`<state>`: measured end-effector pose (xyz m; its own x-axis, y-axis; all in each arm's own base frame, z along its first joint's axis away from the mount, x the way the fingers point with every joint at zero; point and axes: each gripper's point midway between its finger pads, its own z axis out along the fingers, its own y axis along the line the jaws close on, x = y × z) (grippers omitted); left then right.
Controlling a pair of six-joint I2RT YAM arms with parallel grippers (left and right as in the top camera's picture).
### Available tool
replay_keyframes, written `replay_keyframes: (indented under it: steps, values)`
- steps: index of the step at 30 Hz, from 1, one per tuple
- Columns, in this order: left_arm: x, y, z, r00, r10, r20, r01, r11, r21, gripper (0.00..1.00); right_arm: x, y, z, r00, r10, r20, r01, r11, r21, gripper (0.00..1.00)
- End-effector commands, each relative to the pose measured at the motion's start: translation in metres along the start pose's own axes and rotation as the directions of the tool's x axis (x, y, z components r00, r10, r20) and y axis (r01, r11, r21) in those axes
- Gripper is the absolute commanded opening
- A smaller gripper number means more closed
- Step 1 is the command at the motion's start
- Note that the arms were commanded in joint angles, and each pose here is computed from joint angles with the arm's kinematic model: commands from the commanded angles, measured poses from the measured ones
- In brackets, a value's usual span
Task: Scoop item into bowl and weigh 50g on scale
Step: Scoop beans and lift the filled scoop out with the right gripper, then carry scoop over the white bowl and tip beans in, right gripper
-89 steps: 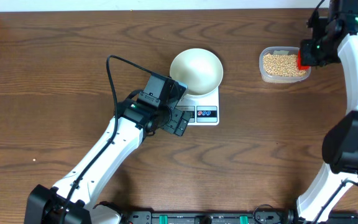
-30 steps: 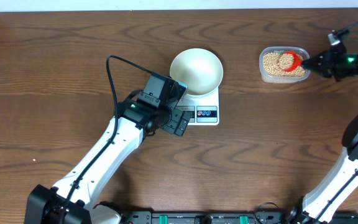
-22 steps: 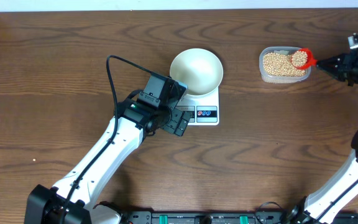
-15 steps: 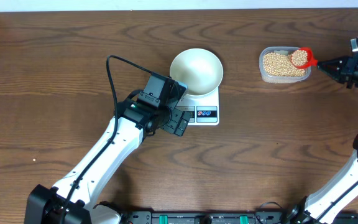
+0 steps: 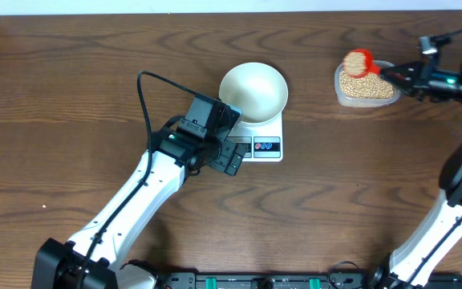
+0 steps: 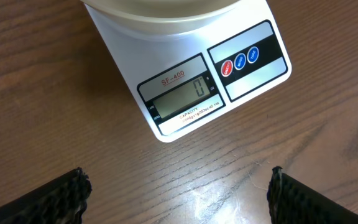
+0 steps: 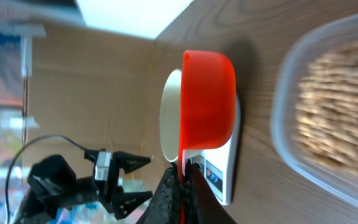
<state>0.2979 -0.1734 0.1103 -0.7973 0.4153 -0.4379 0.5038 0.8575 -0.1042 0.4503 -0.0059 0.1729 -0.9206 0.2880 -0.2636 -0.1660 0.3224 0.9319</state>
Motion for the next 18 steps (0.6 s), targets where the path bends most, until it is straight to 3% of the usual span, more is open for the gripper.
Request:
replay_keyframes:
  steps: [1, 8, 18]
  values:
    - [0.003, 0.003, 0.004, 1.0, 0.003, -0.013, -0.003, 1.0, -0.011, 0.92, 0.007, 0.019, 0.032, 0.998, -0.048, -0.049, 0.044, 0.996, -0.078, 0.01]
    - [0.003, 0.003, 0.004, 1.0, 0.003, -0.013, -0.003, 1.0, -0.011, 0.93, 0.023, 0.042, 0.092, 0.984, -0.067, -0.164, 0.046, 0.991, -0.129, 0.01]
    - [0.003, 0.003, 0.004, 1.0, 0.003, -0.014, -0.003, 1.0, -0.011, 0.93, 0.047, 0.055, 0.153, 0.937, -0.152, -0.315, 0.159, 0.987, -0.004, 0.01]
